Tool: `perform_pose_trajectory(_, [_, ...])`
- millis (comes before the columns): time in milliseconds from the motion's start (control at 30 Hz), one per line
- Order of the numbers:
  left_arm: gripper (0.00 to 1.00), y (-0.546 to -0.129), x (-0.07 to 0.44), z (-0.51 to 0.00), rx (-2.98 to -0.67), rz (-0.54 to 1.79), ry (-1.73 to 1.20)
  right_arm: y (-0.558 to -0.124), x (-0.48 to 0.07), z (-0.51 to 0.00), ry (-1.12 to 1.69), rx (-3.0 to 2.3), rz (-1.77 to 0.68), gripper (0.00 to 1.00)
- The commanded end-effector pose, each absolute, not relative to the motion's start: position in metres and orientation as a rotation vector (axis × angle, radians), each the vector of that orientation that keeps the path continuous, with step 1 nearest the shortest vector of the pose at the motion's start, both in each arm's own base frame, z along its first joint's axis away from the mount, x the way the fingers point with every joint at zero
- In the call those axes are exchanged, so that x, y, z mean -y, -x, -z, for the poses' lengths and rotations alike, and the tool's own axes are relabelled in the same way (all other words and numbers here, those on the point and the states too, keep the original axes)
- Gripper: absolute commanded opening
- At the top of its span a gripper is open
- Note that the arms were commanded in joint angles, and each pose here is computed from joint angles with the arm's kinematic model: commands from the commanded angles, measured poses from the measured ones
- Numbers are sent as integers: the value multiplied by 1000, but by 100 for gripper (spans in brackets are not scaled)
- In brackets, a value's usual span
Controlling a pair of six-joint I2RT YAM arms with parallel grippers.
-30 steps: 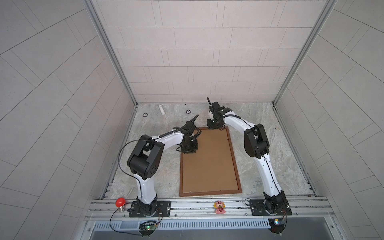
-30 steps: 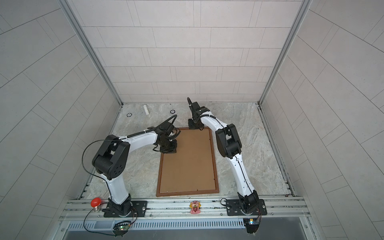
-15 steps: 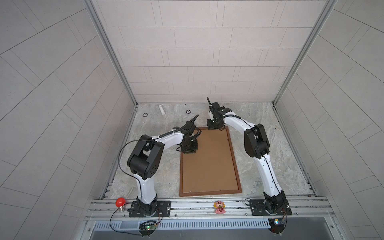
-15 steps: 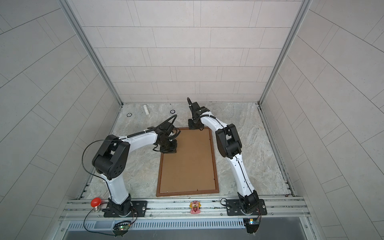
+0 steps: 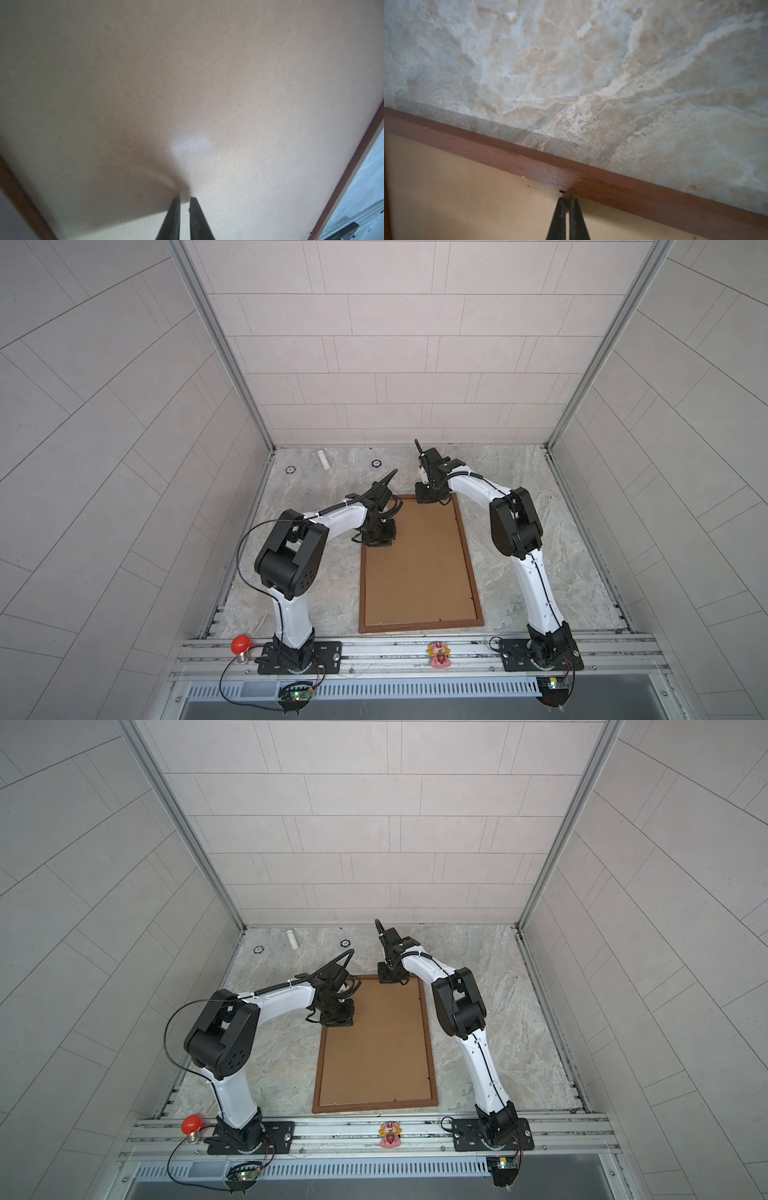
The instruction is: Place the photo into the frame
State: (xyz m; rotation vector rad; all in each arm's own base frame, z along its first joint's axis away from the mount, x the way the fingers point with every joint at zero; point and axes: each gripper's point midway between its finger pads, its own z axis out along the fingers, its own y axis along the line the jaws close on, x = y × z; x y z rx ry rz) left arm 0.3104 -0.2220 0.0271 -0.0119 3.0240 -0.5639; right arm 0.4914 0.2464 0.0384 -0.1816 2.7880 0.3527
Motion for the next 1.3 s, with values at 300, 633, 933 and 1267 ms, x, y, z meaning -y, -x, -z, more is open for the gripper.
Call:
perform_pose_trajectory(300, [16,-309,224,-28,-3028,561,3,-512,-236,-80,163,-2720,-307,0])
perform_pose_trajectory(633, [16,-308,224,-27,-3033,561,3,-515,-244,-64,174,-2754,-327,0])
perform_pose_trajectory(933, [16,-308,223,-26,-3036,555,3,-511,-250,-51,198,-2780,-324,0])
perform_pose_trajectory(1267, [16,-307,223,-26,-3035,557,4,-505,-252,-39,214,-2812,-306,0])
